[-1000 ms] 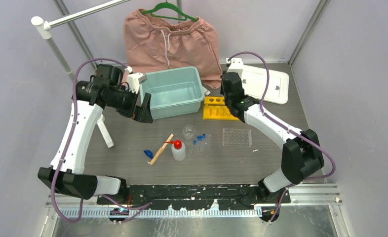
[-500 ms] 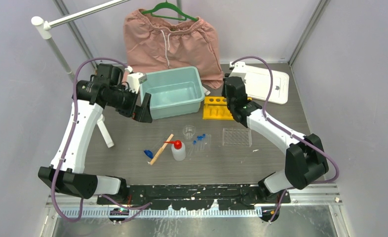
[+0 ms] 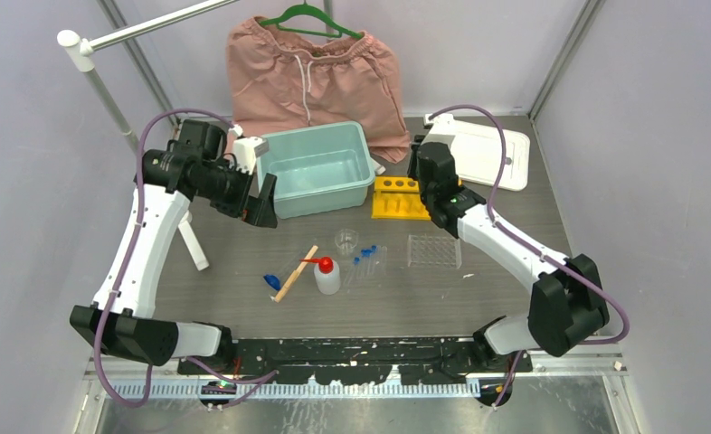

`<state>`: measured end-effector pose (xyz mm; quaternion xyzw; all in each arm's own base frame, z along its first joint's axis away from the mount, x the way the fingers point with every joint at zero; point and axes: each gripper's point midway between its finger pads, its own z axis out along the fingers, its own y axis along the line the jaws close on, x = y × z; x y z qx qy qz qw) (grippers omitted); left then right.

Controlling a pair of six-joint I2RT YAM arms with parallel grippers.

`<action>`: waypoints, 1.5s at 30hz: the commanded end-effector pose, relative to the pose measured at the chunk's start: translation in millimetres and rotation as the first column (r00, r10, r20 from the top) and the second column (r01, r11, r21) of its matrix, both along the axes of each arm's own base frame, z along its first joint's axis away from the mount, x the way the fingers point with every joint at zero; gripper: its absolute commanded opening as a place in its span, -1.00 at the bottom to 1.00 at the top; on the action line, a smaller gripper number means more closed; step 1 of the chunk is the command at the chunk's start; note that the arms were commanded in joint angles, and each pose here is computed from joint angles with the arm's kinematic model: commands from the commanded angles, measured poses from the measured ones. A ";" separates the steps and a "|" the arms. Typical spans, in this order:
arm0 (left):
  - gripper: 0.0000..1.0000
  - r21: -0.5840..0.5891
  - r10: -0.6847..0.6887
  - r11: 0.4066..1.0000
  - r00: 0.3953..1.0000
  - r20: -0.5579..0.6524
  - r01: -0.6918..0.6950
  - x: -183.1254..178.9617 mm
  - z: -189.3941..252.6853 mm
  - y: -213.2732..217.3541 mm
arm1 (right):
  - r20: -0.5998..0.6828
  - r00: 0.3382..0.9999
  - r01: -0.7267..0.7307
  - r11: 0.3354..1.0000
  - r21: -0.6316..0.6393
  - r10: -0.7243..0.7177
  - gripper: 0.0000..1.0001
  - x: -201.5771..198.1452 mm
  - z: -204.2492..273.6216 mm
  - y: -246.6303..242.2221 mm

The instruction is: Organize the chemistry lab equipment

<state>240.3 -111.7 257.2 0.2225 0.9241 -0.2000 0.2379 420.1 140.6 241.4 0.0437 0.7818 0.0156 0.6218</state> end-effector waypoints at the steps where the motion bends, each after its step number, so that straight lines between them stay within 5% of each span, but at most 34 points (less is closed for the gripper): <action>1: 0.99 -0.020 0.012 1.000 0.999 0.034 -0.012 0.2 6.9 -0.3 | 0.037 0.999 0.011 1.000 0.029 -0.012 -0.99 -2.7 10.0 -1.8; 31: 0.99 0.000 0.028 1.000 0.995 0.096 -0.028 5.4 14.3 4.8 | -0.073 0.997 0.008 1.000 0.002 -0.008 -0.98 7.8 -58.4 7.9; 45: 0.99 0.067 0.048 0.996 0.986 0.160 -0.060 12.7 23.4 19.8 | -0.128 0.991 0.028 0.999 -0.034 -0.032 -0.66 10.6 -82.6 5.7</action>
